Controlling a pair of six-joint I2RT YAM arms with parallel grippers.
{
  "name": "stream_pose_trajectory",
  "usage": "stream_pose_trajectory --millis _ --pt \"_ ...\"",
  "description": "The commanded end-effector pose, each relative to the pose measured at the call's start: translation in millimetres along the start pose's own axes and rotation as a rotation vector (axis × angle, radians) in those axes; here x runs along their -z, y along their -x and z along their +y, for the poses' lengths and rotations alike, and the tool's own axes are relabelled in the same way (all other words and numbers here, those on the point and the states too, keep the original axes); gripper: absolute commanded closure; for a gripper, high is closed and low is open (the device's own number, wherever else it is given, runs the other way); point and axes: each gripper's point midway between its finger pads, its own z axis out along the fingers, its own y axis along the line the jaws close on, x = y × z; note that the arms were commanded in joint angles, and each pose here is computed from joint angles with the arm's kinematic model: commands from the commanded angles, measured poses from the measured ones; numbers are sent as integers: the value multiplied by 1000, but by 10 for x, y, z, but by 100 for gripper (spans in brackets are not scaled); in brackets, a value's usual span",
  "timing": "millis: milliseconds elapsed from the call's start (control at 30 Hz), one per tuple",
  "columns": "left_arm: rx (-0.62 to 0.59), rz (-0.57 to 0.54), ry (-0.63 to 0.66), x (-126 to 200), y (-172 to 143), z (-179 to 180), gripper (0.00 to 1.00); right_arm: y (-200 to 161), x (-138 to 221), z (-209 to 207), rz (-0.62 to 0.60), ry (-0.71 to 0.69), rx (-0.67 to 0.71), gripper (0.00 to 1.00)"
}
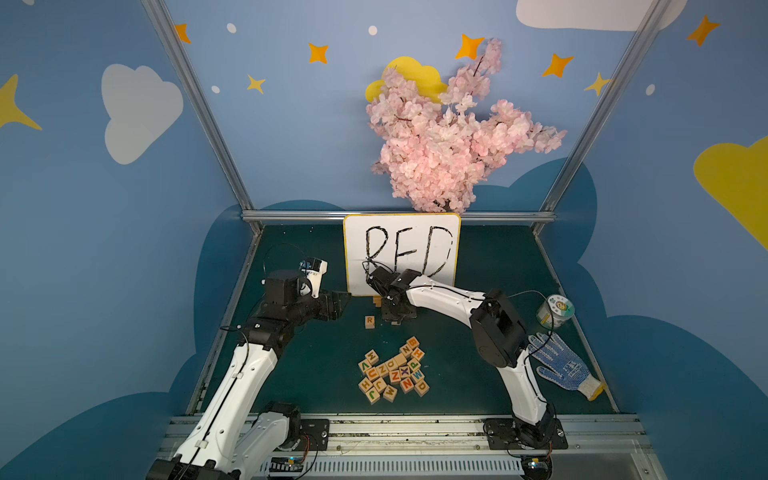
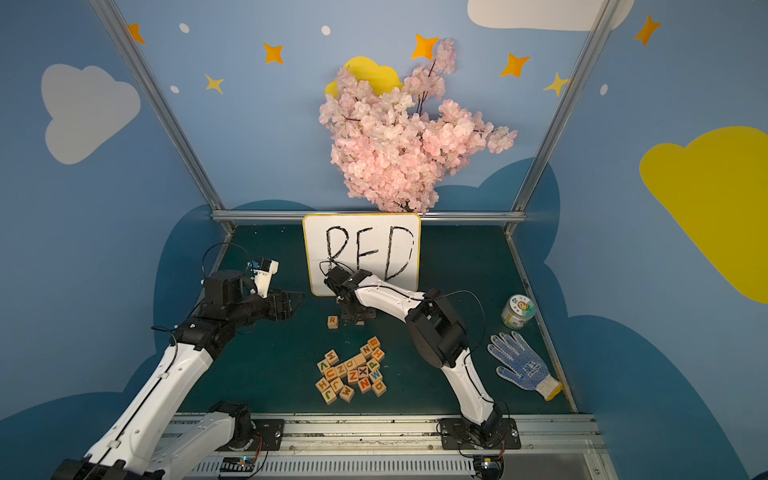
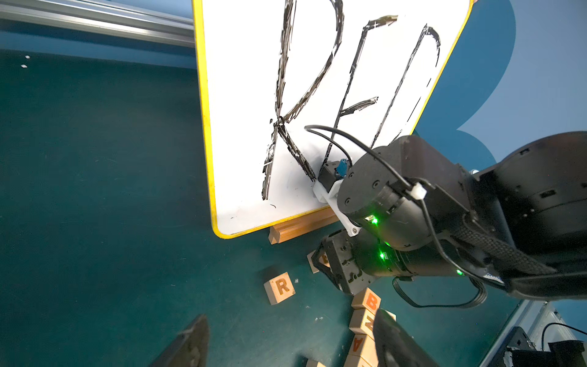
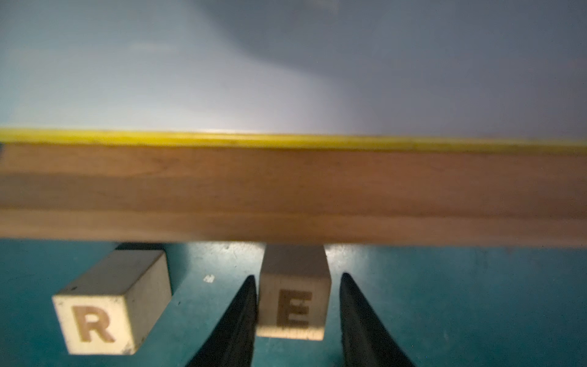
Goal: Assemble the uppercase word "red" with letter blocks
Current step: Adjust the letter block at the center of the board.
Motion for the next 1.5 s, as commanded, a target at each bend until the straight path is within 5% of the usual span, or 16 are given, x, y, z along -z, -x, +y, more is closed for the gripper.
stream_pose_trajectory --millis 0,233,900,1233,1467 --pt "-3 -7 2 -4 -2 15 20 -61 -65 -15 18 -11 -9 64" --pt "-4 -10 3 7 2 12 20 -92 -23 -44 19 -10 -16 72" --pt "-9 -15 3 25 9 4 20 -147 42 -70 21 -20 -20 71" --pt "-12 -17 7 26 13 11 20 -136 82 -58 30 -17 -21 55" --pt "-18 -29 16 57 35 9 20 -15 444 -5 -11 45 -11 41"
